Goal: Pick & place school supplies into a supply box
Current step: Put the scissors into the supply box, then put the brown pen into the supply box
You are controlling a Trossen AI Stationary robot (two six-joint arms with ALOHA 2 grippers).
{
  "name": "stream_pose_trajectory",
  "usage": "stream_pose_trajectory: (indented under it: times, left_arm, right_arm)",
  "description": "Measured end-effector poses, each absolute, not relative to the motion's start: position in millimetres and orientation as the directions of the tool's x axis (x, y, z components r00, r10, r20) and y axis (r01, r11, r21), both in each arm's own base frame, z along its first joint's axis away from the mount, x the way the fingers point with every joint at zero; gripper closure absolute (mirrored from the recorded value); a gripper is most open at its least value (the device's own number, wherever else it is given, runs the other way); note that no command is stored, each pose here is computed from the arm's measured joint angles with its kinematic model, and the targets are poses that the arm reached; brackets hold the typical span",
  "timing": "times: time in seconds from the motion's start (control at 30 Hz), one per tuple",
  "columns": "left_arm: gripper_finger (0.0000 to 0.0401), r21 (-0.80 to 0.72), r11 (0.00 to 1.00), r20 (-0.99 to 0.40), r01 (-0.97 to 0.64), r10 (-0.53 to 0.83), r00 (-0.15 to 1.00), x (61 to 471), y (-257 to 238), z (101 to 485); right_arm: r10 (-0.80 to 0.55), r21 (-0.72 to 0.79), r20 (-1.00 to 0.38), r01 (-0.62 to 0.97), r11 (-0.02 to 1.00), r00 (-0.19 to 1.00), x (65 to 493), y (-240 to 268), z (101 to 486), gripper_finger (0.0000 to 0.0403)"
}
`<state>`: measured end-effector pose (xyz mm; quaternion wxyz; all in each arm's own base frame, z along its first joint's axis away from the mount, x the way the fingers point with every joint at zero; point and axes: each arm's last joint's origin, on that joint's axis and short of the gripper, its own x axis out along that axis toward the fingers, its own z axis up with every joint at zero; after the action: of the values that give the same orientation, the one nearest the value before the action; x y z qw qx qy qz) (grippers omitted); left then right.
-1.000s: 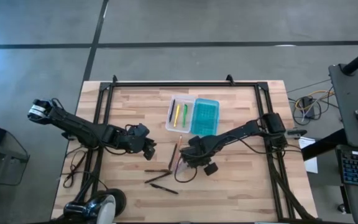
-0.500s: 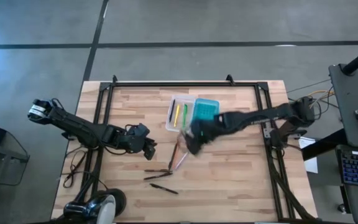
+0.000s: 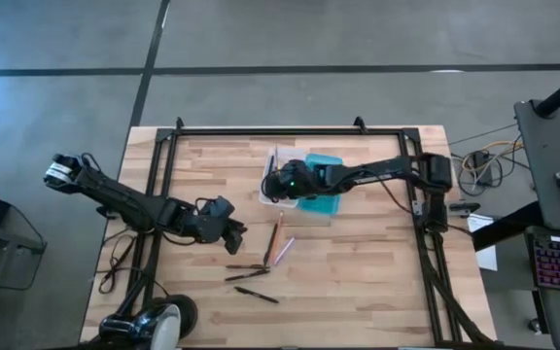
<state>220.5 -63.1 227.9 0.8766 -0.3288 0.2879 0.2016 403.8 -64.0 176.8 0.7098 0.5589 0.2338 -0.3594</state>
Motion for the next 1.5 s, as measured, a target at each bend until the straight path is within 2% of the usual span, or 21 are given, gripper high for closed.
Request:
stream_pose_trajectory:
  times: [0.13, 0.3, 0.4, 0.6, 0.77, 0.93, 1.1, 1.27, 1.4, 1.5]
  left_arm:
    - [0.0318, -0.474, 0.703, -0.638, -0.531, 0.141, 0.757, 218.5, -69.7, 227.9]
    - [0.0318, -0.474, 0.716, -0.638, -0.512, 0.121, 0.761, 216.4, -75.8, 227.9]
    - [0.0318, -0.467, 0.718, -0.633, -0.515, 0.135, 0.762, 216.2, -76.0, 228.0]
    - [0.0318, -0.453, 0.722, -0.625, -0.523, 0.161, 0.763, 216.3, -75.2, 228.2]
    - [0.0318, -0.45, 0.722, -0.623, -0.526, 0.169, 0.764, 216.3, -74.9, 228.3]
    - [0.0318, -0.441, 0.726, -0.62, -0.528, 0.179, 0.764, 216.3, -74.6, 228.3]
    - [0.0318, -0.437, 0.73, -0.62, -0.525, 0.179, 0.764, 216.3, -74.6, 228.4]
    - [0.0318, -0.444, 0.723, -0.62, -0.529, 0.179, 0.764, 216.3, -74.6, 228.4]
    - [0.0318, -0.452, 0.714, -0.62, -0.534, 0.179, 0.764, 216.3, -74.6, 228.3]
    - [0.0318, -0.453, 0.714, -0.62, -0.534, 0.179, 0.764, 216.3, -74.6, 228.4]
  right_arm:
    - [-0.271, 0.585, -0.76, 0.803, 0.108, 0.59, 406.2, -65.8, 165.7, 0.0324]
    - [-0.279, 0.442, -0.832, 0.876, 0.191, 0.48, 396.5, -70.1, 162.0, 0.0312]
    - [-0.286, 0.412, -0.833, 0.876, 0.25, 0.474, 395.4, -74.6, 161.7, 0.0316]
    - [-0.289, 0.389, -0.837, 0.876, 0.285, 0.465, 394.1, -77.8, 161.8, 0.032]
    - [-0.259, 0.327, -0.87, 0.884, 0.333, 0.419, 389.2, -76.1, 158.7, 0.0279]
    - [-0.255, 0.32, -0.869, 0.875, 0.363, 0.424, 389.6, -75.8, 158.8, 0.0231]
    - [-0.268, 0.322, -0.853, 0.856, 0.403, 0.447, 388.9, -74.2, 168.4, 0.0206]
    - [-0.34, 0.296, -0.756, 0.755, 0.585, 0.559, 389.0, -62.2, 213.1, 0.0204]
    - [-0.326, 0.194, -0.68, 0.59, 0.783, 0.657, 387.8, -46.3, 246.9, 0.0209]
    - [-0.299, 0.135, -0.658, 0.5, 0.856, 0.691, 382.6, -32.1, 262.5, 0.0213]
